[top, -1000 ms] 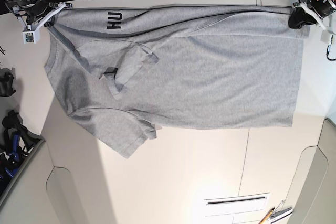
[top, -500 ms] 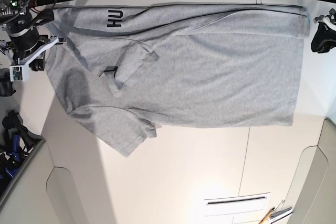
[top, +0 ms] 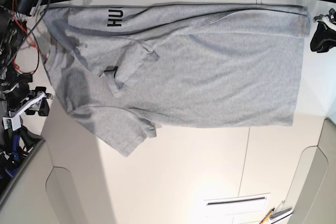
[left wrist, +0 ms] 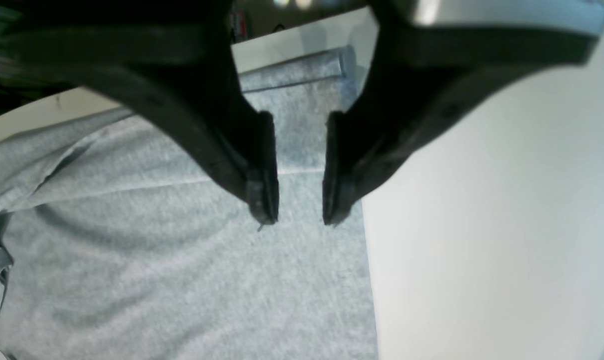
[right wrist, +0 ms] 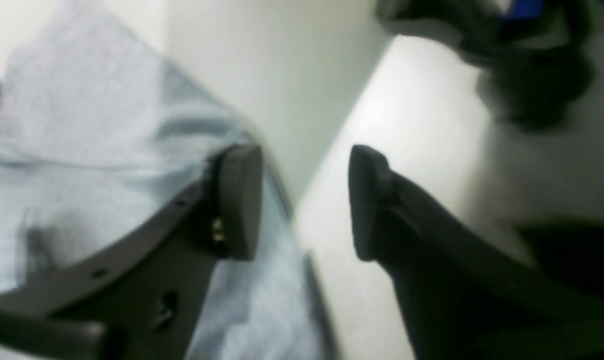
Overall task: Fold the T-shirt properly
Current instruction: 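Reach both grippers to the shirt's hem corners and grasp them, then fold the hem edge up over the shirt toward the collar with both grippers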
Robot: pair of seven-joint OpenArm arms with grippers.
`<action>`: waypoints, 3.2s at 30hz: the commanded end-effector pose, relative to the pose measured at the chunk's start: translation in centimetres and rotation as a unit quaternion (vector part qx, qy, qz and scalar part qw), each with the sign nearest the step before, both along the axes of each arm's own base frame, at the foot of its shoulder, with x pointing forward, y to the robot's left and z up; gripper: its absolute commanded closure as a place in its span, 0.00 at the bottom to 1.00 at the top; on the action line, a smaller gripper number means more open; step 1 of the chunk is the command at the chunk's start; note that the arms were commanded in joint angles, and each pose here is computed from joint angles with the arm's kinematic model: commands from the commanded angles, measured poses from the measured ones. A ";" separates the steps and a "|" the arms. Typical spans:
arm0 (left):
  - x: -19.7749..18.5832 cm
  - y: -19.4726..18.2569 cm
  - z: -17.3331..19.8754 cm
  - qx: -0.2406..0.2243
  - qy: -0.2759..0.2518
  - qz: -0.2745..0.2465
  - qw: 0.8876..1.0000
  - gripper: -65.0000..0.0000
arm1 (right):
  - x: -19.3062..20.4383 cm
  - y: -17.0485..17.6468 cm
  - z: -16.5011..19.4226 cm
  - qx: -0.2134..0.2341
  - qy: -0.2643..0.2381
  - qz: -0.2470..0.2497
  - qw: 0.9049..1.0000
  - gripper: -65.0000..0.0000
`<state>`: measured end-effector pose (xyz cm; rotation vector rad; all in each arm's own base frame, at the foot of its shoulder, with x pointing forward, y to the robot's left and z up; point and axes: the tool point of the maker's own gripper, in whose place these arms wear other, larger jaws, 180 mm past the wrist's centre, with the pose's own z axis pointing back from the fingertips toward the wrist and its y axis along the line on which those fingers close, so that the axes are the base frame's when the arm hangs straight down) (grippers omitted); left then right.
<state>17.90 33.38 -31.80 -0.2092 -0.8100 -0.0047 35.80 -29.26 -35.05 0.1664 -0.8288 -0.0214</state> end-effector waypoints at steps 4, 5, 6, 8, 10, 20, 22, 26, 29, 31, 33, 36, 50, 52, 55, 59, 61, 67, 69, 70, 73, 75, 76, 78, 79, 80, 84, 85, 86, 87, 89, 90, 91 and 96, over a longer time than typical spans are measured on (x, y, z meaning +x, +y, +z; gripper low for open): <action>0.7 0.0 1.2 0.003 -0.020 -0.009 1.000 0.71 | 2.3 -0.4 -0.8 0.106 0.022 0.006 0.994 0.57; 0.7 0.0 1.2 0.003 -0.020 -0.009 1.000 0.71 | 2.6 -0.3 -1.4 0.130 0.032 0.003 0.991 0.57; 0.7 0.0 1.2 0.003 -0.020 -0.009 1.000 0.71 | 2.7 -0.2 -1.9 0.147 0.039 -0.002 0.988 0.57; 0.7 0.0 1.2 0.003 -0.020 -0.009 1.000 0.71 | 2.8 0.2 -3.0 0.167 0.057 -0.006 0.984 0.57; 0.7 0.0 1.2 0.003 -0.020 -0.009 1.000 0.71 | 2.7 1.0 -3.9 0.169 0.074 0.002 0.983 0.57; 0.7 0.0 1.2 0.003 -0.020 -0.009 1.000 0.71 | 1.1 4.8 -7.2 0.091 0.157 0.091 0.979 0.57; 0.7 0.0 1.2 0.003 -0.020 -0.009 1.000 0.71 | 1.1 4.9 -7.2 0.090 0.158 0.092 0.979 0.67; 1.5 0.1 1.9 0.002 -0.043 -0.006 0.999 0.70 | 1.1 4.9 -7.2 0.090 0.158 0.092 0.979 1.00; 3.1 0.1 3.0 0.002 -0.071 -0.006 0.997 0.70 | 1.0 4.7 -7.4 0.084 0.161 0.093 0.979 1.00; 4.5 0.1 4.1 0.002 -0.095 -0.005 0.995 0.68 | 0.8 4.5 -7.5 0.077 0.165 0.093 0.979 1.00; 6.0 0.4 5.0 0.010 -0.117 -0.002 0.993 0.67 | 0.8 4.4 -7.6 0.074 0.167 0.093 0.979 1.00; 8.2 2.1 6.1 0.016 -0.140 0.038 0.989 0.67 | 0.8 4.5 -7.6 0.074 0.167 0.093 0.979 1.00; 15.8 6.0 -0.4 -0.133 -0.114 0.147 0.973 0.63 | 0.8 4.4 -7.6 0.074 0.166 0.093 0.979 1.00; 17.0 5.0 -2.0 -0.152 -0.096 0.144 0.973 0.58 | 0.8 4.4 -7.6 0.072 0.167 0.093 0.979 1.00; 18.7 3.9 -3.6 -0.159 -0.076 0.140 0.974 0.54 | 0.8 4.3 -7.6 0.071 0.167 0.093 0.979 1.00; 20.4 4.3 -4.8 -0.136 -0.057 0.152 0.977 0.54 | 0.8 4.3 -7.7 0.069 0.168 0.093 0.979 1.00; 20.8 4.7 -5.4 -0.128 -0.049 0.162 0.977 0.54 | 0.8 4.3 -7.7 0.069 0.168 0.093 0.979 1.00; 20.5 4.4 -7.2 -0.146 -0.028 0.177 0.973 0.54 | 0.8 4.3 -7.7 0.069 0.168 0.093 0.979 1.00; 20.5 3.5 -7.7 -0.150 -0.023 0.172 0.973 0.54 | 0.8 4.3 -7.7 0.070 0.168 0.093 0.979 1.00; 20.6 3.1 -7.9 -0.153 -0.022 0.170 0.973 0.54 | 0.8 4.3 -7.7 0.070 0.168 0.093 0.979 1.00; 20.8 1.8 -8.5 -0.165 -0.018 0.166 0.972 0.54 | 0.8 4.3 -7.7 0.070 0.168 0.093 0.979 1.00; 20.9 1.3 -8.7 -0.169 -0.017 0.164 0.972 0.54 | 0.8 4.3 -7.7 0.070 0.168 0.093 0.979 1.00; 20.9 1.2 -8.7 -0.169 -0.017 0.164 0.972 0.54 | 0.8 4.3 -7.7 0.070 0.168 0.093 0.979 1.00; 21.0 1.4 -8.6 -0.168 -0.021 0.166 0.971 0.54 | 0.8 4.3 -7.7 0.070 0.168 0.093 0.979 1.00; 21.1 1.4 -8.5 -0.168 -0.023 0.166 0.971 0.54 | 0.8 4.3 -7.7 0.070 0.168 0.093 0.979 1.00; 21.1 1.4 -8.5 -0.169 -0.023 0.166 0.971 0.54 | 0.8 4.3 -7.7 0.070 0.168 0.093 0.979 1.00; 21.4 1.3 -8.2 -0.172 -0.027 0.164 0.971 0.54 | 0.8 4.3 -7.7 0.070 0.168 0.093 0.979 1.00; 21.4 1.3 -8.2 -0.172 -0.028 0.164 0.971 0.54 | 0.8 4.3 -7.7 0.070 0.168 0.093 0.979 1.00; 21.5 1.4 -8.1 -0.172 -0.031 0.165 0.971 0.54 | 0.8 4.3 -7.7 0.070 0.168 0.093 0.979 1.00; 21.6 1.4 -8.0 -0.172 -0.033 0.166 0.971 0.57 | 0.8 4.3 -7.7 0.070 0.168 0.093 0.979 1.00; 21.8 1.5 -7.6 -0.171 -0.044 0.164 0.971 0.69 | 0.8 4.4 -7.6 0.070 0.167 0.093 0.979 1.00; 21.9 1.5 -7.3 -0.171 -0.053 0.156 0.971 0.76 | 0.9 4.4 -7.5 0.074 0.165 0.092 0.979 1.00; 22.0 1.5 -6.9 -0.171 -0.062 0.150 0.972 0.84 | 1.0 4.6 -7.4 0.078 0.161 0.092 0.979 1.00; 22.4 2.2 -5.1 -0.192 -0.095 0.149 0.966 1.00 | 1.8 4.9 -6.3 0.082 0.140 0.097 0.982 1.00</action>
